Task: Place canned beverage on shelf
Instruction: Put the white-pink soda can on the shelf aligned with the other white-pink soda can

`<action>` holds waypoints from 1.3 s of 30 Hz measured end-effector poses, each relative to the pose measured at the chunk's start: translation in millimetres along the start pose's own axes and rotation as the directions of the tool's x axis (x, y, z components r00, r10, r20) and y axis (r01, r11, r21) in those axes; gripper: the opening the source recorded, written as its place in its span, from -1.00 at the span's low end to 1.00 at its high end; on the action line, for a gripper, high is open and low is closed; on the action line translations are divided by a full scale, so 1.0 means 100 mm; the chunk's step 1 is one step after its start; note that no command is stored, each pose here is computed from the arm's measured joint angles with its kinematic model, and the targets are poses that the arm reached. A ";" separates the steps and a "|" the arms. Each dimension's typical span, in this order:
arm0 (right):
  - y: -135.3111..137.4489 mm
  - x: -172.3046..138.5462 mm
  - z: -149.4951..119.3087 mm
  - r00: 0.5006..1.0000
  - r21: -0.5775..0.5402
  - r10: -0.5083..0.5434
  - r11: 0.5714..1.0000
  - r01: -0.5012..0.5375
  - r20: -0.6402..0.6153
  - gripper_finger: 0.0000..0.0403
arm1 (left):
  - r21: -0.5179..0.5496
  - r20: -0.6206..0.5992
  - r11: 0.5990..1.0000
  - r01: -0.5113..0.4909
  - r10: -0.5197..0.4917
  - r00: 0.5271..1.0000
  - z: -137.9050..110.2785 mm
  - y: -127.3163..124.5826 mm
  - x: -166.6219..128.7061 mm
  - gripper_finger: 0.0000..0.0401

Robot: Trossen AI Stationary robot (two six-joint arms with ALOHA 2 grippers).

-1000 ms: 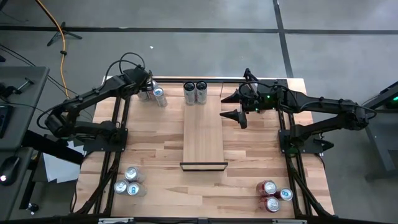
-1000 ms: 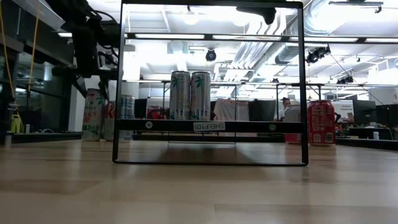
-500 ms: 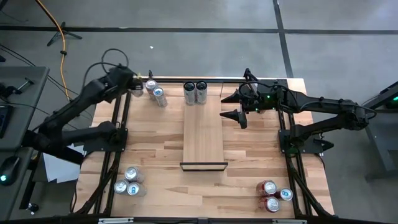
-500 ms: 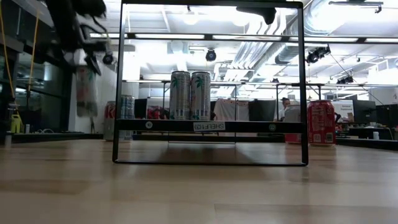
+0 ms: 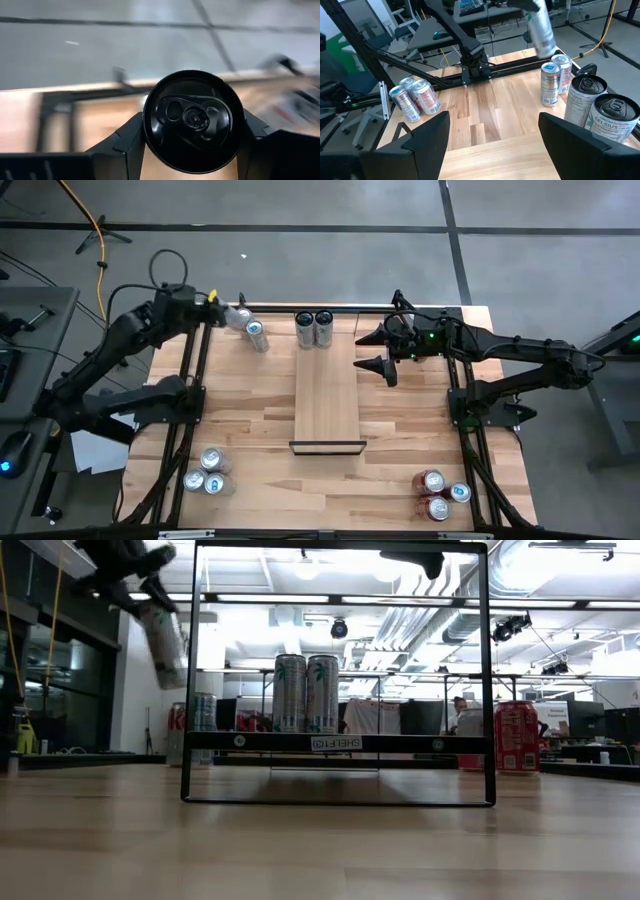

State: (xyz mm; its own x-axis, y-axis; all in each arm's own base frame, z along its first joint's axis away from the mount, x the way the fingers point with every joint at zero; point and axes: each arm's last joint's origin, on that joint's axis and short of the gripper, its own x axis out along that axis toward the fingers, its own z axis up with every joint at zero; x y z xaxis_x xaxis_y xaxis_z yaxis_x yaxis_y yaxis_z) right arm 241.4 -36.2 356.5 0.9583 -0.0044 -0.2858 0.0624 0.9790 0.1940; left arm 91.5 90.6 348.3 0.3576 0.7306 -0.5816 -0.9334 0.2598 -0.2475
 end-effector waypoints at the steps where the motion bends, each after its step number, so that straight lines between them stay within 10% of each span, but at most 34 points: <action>1: 0.00 0.00 0.00 1.000 0.000 0.000 1.000 0.000 0.000 0.45 | 0.017 -0.023 0.998 0.068 -0.068 0.997 -0.02 -0.06 -0.01 -0.20; 7: 0.00 0.00 0.00 1.000 0.000 0.000 1.000 0.000 0.000 0.45 | 0.097 -0.076 0.896 0.433 -0.428 0.901 -0.12 -0.46 -0.15 -0.20; 14: 0.00 0.00 0.00 1.000 0.001 0.000 1.000 0.000 0.001 0.45 | 0.224 -0.170 0.754 0.618 -0.594 0.787 -0.38 -1.09 -0.12 -0.20; 29: 0.00 0.00 0.01 1.000 0.024 0.003 1.000 -0.004 0.015 0.45 | 0.735 -0.443 0.374 0.565 -0.365 0.819 -0.53 -2.30 0.17 -0.19; 39: 0.00 0.00 0.01 1.000 0.025 0.002 1.000 -0.002 0.006 0.45 | 0.739 -0.512 0.377 0.558 -0.224 0.829 -0.83 -2.47 0.60 -0.18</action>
State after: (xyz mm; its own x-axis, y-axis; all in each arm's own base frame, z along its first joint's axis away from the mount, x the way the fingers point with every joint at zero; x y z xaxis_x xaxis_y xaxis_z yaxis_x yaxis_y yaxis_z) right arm 241.6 -36.2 357.1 0.9601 -0.0040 -0.2797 0.0675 0.9736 0.2179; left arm 345.7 17.5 309.9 0.5207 0.2244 -0.8237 -0.1742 0.9725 0.1547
